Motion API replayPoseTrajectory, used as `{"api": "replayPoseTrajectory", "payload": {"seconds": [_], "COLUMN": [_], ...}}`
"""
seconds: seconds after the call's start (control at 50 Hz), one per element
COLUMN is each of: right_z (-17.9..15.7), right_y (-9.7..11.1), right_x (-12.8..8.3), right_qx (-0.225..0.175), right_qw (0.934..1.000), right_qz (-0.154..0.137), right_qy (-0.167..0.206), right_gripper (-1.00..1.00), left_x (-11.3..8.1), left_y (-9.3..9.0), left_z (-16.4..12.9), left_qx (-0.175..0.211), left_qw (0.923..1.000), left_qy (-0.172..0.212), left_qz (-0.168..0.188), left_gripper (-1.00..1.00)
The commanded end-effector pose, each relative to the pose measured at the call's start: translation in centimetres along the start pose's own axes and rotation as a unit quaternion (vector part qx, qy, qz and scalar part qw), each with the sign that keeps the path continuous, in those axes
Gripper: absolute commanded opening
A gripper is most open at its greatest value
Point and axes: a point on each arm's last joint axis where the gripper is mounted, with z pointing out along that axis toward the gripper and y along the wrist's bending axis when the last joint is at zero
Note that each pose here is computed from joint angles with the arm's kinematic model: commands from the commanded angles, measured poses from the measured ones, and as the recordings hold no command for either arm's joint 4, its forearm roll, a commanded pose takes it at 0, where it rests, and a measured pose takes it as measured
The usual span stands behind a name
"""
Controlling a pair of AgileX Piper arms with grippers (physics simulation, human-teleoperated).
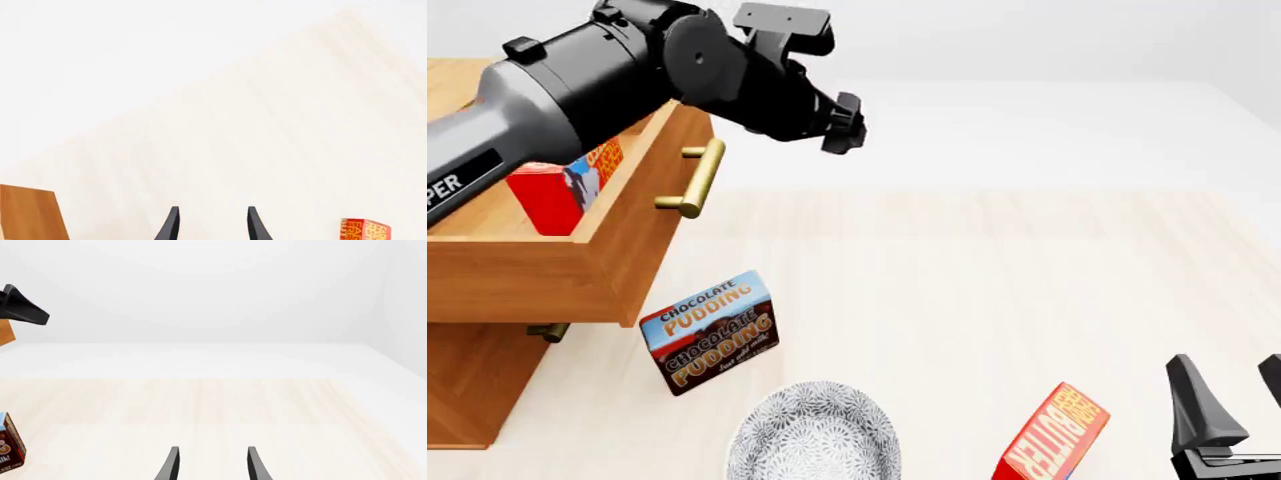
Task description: Put the butter at the front in the top drawer of the cabinet and close it.
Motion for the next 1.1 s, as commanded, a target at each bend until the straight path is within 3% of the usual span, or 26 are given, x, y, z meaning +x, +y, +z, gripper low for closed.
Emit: {"api": "replayPoseTrajectory", "payload": {"seconds": [0.02, 0.28, 0.56, 1.1], "right_z": [0.0, 0.0, 0.0, 0.0], "right_y": [0.0, 0.0, 0.0, 0.0], "right_x": [0.0, 0.0, 0.0, 0.0], "right_qx": [0.000, 0.000, 0.000, 0.000], "right_qw": [1.0000, 1.0000, 1.0000, 1.0000], "right_qz": [0.000, 0.000, 0.000, 0.000], "right_qy": [0.000, 0.000, 0.000, 0.000], "right_gripper": [1.00, 1.00, 1.00, 1.00], "left_x": [1.3, 2.6, 4.0, 6.0], "left_y": [0.2, 0.6, 2.4, 4.2], "left_z": [2.1, 3.5, 3.7, 4.4], "left_qx": [-0.002, -0.005, -0.023, -0.041], "left_qw": [0.9997, 0.9991, 0.9981, 0.9956], "left_qy": [0.008, 0.013, 0.020, 0.038], "left_qz": [-0.023, -0.039, -0.054, -0.075], "left_gripper": [1.00, 1.00, 1.00, 1.00]}}
